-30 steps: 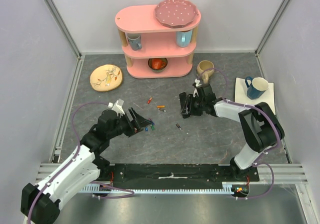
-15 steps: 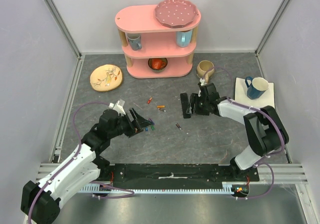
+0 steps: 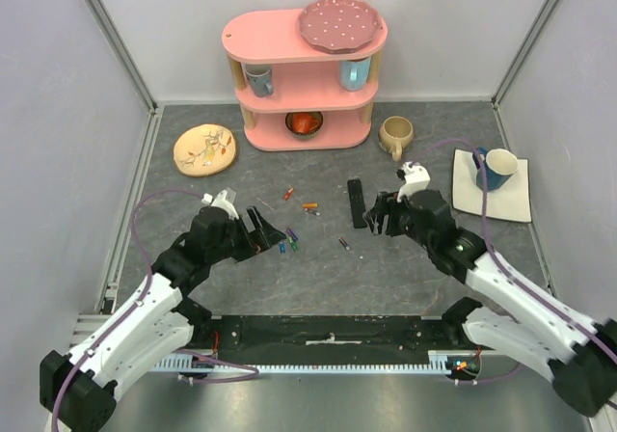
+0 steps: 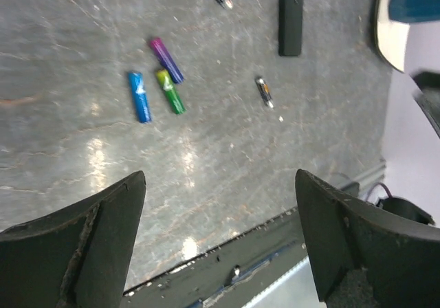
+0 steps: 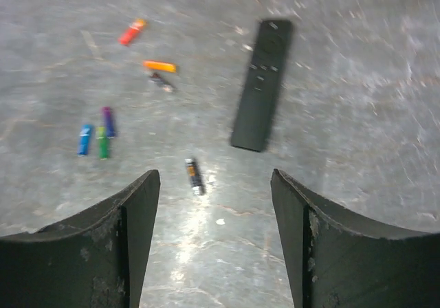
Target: Load the batteries into the remote control
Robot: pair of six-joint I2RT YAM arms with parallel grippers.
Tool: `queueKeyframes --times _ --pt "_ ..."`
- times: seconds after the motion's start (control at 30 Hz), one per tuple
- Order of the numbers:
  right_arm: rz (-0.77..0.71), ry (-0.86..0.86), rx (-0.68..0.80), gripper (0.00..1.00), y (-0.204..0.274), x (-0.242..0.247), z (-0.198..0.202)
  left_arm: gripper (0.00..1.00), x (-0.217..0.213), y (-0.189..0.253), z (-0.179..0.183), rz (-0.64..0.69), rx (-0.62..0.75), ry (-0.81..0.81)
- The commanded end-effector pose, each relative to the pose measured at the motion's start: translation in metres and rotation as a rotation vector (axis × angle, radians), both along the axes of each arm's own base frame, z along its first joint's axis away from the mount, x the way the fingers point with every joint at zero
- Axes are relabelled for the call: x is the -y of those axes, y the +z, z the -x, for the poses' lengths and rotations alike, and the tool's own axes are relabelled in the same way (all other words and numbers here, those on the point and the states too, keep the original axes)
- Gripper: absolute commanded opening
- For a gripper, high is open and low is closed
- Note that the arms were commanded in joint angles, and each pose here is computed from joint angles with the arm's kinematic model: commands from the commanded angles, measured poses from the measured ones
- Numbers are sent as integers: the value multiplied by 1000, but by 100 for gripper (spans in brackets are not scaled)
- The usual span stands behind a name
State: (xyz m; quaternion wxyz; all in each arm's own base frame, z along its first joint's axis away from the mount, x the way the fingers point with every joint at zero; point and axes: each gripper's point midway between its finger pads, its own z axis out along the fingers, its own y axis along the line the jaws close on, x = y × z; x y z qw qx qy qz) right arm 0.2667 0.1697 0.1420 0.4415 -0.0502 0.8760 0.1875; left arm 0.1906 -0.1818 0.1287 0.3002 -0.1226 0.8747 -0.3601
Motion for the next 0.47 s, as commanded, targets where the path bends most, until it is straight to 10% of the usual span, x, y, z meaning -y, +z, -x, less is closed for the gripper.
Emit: queueKeyframes --times 0.0,0.3,0.43 --pt "21 -56 200 74 12 14 15 95 -29 5 -13 -162 52 97" --pt "-33 -89 234 80 3 30 32 96 -31 19 -21 -104 148 144" --pt "-86 -122 241 98 13 30 31 95 -38 27 -24 -142 160 166"
